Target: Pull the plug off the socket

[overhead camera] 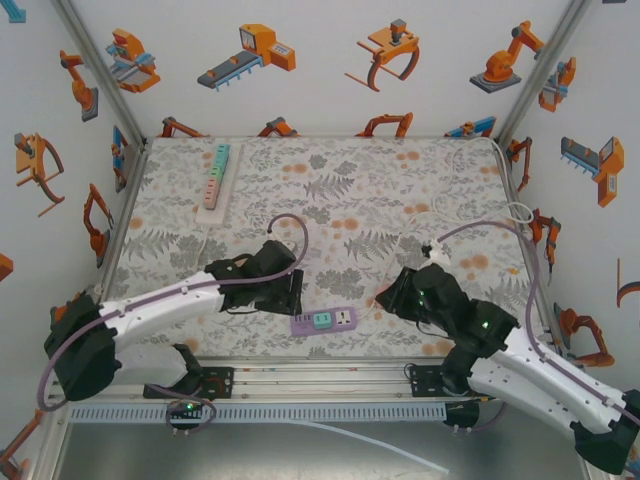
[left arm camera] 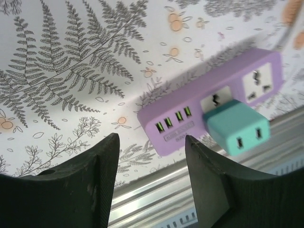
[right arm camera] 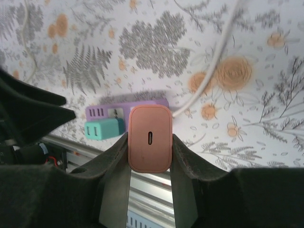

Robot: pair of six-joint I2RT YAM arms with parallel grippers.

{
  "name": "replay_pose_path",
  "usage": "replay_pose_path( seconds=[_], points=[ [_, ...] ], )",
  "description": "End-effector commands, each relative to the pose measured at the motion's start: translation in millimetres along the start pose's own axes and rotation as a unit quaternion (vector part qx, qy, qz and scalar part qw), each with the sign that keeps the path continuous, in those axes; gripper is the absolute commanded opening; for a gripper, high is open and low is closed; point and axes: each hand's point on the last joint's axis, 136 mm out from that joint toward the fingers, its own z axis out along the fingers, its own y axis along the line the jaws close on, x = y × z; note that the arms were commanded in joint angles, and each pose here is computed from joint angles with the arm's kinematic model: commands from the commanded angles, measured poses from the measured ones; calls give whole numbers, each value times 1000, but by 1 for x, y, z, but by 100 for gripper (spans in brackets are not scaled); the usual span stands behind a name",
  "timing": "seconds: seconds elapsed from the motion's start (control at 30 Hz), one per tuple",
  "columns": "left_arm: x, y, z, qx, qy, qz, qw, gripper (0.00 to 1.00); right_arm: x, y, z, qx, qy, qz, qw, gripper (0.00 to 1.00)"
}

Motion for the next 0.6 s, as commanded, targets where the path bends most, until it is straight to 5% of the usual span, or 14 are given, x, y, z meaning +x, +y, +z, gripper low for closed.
replay_pose_path(
  seconds=[0.0,0.2,0.37,0.57],
  points=[
    [-8,-24,-27,72,-33,53,995,56,21,-6,9,-19,32,52,998,9],
    [-7,-54,-72,191,-89,95,973,61,43,-10,32,-61,47,80,994,9],
    [-8,-48,-87,207,-135,89,965,70,54,-15,49,-76,51,106,990,12],
    [-7,-34,-89,185,-155,74,968,100,68,-27,61,-54,76,109,990,24]
  ],
)
